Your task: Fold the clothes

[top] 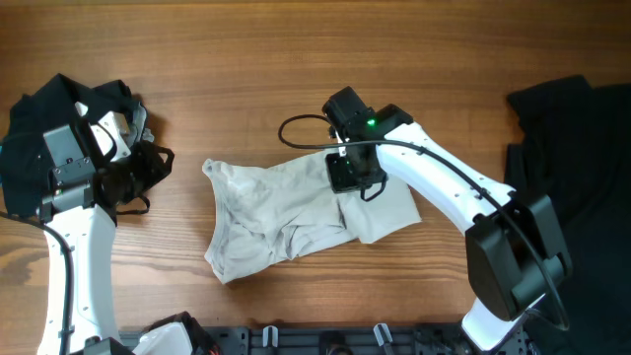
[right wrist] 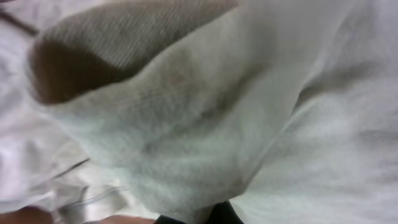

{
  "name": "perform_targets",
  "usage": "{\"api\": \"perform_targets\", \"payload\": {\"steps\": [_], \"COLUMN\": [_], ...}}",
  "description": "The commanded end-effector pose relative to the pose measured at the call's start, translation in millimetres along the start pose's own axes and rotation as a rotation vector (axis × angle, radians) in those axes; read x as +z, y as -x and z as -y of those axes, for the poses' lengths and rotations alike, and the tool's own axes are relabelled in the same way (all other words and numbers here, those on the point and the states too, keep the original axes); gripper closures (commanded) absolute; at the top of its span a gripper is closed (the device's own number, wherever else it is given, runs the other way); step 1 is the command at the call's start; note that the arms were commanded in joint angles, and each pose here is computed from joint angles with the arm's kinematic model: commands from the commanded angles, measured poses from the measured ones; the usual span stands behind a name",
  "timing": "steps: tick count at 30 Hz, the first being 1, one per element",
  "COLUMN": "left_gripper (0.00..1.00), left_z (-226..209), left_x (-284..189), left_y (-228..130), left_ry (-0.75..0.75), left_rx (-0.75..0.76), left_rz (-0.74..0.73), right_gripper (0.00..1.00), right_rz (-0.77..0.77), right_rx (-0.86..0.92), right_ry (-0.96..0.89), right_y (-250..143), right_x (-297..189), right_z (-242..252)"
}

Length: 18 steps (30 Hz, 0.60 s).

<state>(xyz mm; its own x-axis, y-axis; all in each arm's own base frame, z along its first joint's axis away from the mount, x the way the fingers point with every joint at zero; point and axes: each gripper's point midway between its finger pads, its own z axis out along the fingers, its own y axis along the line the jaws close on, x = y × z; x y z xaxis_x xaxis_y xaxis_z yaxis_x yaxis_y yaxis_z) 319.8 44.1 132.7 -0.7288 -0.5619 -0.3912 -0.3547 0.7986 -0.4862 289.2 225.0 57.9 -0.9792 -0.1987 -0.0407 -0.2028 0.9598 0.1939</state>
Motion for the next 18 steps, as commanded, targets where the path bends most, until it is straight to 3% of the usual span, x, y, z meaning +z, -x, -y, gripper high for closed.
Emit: {"api": "perform_targets", "payload": {"steps": [1,2,3,4,6,7,9,15,18], "left_gripper": [0.63,0.63,0.63,0.62,0.61,0.6,0.63,0.6,0.51], "left_z": [9,9,9,9,9,8,4,27,42], "left_x": [-6,-6,-6,-6,-6,-6,-6,5,9], "left_y": [7,7,6,6,4,1,-11,-64,-76], "left_ry": [-0.024,-0.024,-0.024,-0.024,-0.021,-0.017,-0.004,-0.034,-0.057], "left_rx": [0.039,0.039,0.039,0.039,0.034,0.029,0.009,0.18,0.246], "left_rz": [0.025,0.025,0.024,0.024,0.014,0.002,-0.046,-0.247,-0.281], "right_gripper": [0.92,0.56,0.39,0.36,0.59,0.79,0.95,0.96,0.96], "right_rz": [0.002,0.006,0.011,0.024,0.081,0.111,0.127,0.119,0.165], "right_rx": [0.055,0.054,0.055,0.042,-0.073,-0.081,-0.167,-0.153,-0.056], "right_ry": [0.108,0.103,0.091,0.089,0.074,0.021,-0.015,0.152,0.182], "right_y": [2,2,3,6,15,19,20,28,51], "right_x": [-12,-12,-12,-13,-20,-26,-31,18,42], "right_z": [-22,-21,-18,-18,-16,-5,2,-21,-25]}}
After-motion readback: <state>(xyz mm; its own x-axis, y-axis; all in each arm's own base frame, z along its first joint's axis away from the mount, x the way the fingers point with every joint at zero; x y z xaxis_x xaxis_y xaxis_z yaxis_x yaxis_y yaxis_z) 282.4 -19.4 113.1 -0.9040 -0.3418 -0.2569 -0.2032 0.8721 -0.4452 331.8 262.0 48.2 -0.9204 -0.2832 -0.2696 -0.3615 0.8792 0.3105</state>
